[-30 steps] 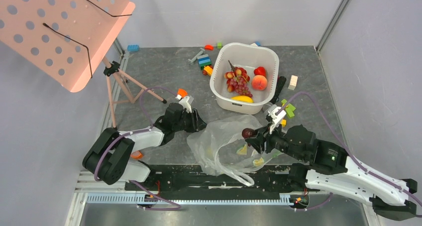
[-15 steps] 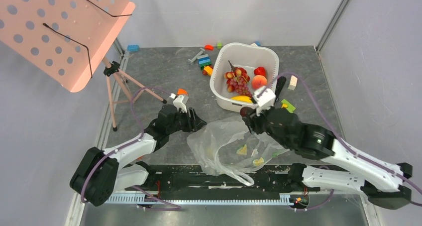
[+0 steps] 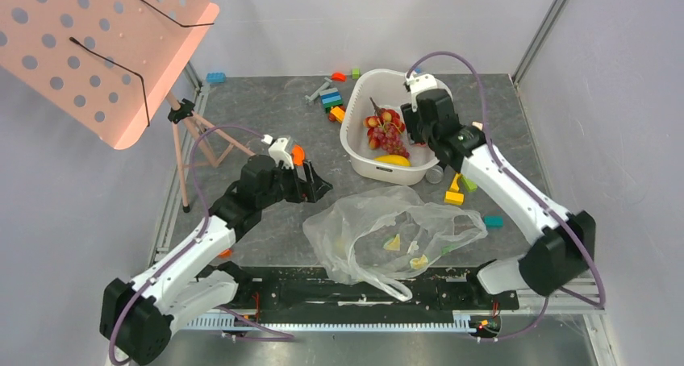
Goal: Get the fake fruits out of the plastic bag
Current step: Place the fake fruit in the bin.
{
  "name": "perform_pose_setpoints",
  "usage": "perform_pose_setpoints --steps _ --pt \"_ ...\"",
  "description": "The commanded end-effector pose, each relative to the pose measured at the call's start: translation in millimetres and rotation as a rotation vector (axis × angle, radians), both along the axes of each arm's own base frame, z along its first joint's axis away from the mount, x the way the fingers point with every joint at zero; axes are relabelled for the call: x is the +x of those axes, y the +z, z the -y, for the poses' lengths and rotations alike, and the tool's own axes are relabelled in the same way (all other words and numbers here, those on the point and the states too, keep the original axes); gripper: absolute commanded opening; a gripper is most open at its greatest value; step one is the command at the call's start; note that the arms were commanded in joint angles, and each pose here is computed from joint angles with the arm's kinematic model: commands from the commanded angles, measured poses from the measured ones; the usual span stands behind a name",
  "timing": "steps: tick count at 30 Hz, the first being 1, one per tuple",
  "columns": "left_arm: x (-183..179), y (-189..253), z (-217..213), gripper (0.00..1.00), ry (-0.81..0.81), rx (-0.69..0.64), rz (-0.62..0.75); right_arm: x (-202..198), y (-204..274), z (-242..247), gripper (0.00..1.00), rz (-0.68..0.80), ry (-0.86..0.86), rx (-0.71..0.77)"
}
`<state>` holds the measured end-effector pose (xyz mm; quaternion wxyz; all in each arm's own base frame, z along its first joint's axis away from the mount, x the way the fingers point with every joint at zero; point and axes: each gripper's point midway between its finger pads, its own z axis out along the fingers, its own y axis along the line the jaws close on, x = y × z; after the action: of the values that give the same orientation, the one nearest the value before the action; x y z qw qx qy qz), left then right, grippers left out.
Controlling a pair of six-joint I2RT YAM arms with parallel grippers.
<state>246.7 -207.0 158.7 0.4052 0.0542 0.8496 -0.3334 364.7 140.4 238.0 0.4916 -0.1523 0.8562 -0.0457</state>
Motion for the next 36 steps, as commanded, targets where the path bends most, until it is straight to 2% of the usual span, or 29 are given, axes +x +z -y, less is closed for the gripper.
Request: perform_pose_setpoints --steps 1,6,10,15,19,23,30,36 --pt "-14 26 -9 0.95 -0.041 0.051 0.040 57 14 -8 0.42 0.038 0.068 0.127" --pt "-29 35 -15 0.96 -0.132 0.105 0.108 111 -21 -5 0.43 -0.042 0.055 0.150" --pt "-40 56 -19 0.97 -0.158 0.079 0.231 145 -57 -3 0.46 -0.091 0.015 0.120" --pt "-46 70 -37 1.00 -0.080 0.043 0.355 171 -88 -2 0.47 -0.109 -0.034 0.090" --pt "-48 70 -46 1.00 -0.041 0.063 0.365 186 -104 -1 0.50 -0.130 -0.056 0.094" --pt "-46 65 -50 1.00 -0.022 0.092 0.327 192 -115 -2 0.60 -0.150 -0.056 0.099" --pt "-48 59 -55 1.00 -0.016 0.128 0.287 190 -96 -1 0.75 -0.111 -0.054 0.107" --pt "-46 61 -58 1.00 0.011 0.120 0.303 174 -27 3 0.80 0.022 -0.028 0.148"
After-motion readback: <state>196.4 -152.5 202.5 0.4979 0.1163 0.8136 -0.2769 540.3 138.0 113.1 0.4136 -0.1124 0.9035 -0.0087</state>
